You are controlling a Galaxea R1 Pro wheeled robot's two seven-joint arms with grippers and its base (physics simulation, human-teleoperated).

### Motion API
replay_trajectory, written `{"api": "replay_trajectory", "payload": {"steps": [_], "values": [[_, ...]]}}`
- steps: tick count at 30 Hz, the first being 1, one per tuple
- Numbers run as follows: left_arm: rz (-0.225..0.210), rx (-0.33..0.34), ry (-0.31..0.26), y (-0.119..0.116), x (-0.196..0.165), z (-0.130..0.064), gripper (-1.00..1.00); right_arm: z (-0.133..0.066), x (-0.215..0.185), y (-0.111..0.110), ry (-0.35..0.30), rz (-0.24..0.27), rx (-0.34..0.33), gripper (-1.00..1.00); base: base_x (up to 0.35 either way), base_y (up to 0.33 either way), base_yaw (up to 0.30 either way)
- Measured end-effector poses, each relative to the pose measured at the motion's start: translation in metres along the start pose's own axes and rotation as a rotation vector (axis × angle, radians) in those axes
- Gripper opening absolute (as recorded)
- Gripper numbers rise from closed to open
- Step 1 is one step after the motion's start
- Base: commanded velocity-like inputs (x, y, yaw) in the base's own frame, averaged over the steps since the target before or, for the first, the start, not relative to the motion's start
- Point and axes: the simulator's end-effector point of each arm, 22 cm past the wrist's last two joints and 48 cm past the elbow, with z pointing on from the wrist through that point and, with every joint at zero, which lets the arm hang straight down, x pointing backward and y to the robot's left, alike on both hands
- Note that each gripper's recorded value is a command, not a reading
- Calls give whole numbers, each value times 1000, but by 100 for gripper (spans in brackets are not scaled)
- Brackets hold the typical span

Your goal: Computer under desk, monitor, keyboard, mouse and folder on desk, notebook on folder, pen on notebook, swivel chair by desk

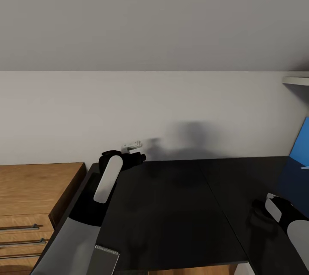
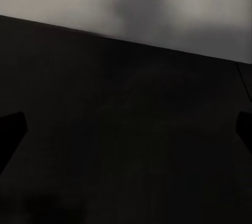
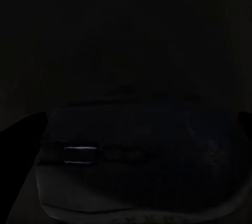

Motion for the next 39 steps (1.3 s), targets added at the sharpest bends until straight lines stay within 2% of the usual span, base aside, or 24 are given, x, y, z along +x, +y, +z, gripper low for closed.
{"api": "replay_trajectory", "payload": {"steps": [12, 25, 28, 39], "values": [[1, 2, 0, -1, 0, 0, 100, 0, -1, 0, -2, 9, -4, -100, 0, 0, 0], [3, 12, -25, -3, -11, -8, 100, -1, 1, -1, 7, 5, -1, -100, 0, 0, 0], [8, 9, -18, -4, -14, -10, 100, -5, 0, 0, 12, 19, -5, -100, -3, 0, 0], [15, -10, -20, 2, -29, -18, 100, -22, -26, 8, -14, 3, -21, -100, -267, 0, 0]]}}
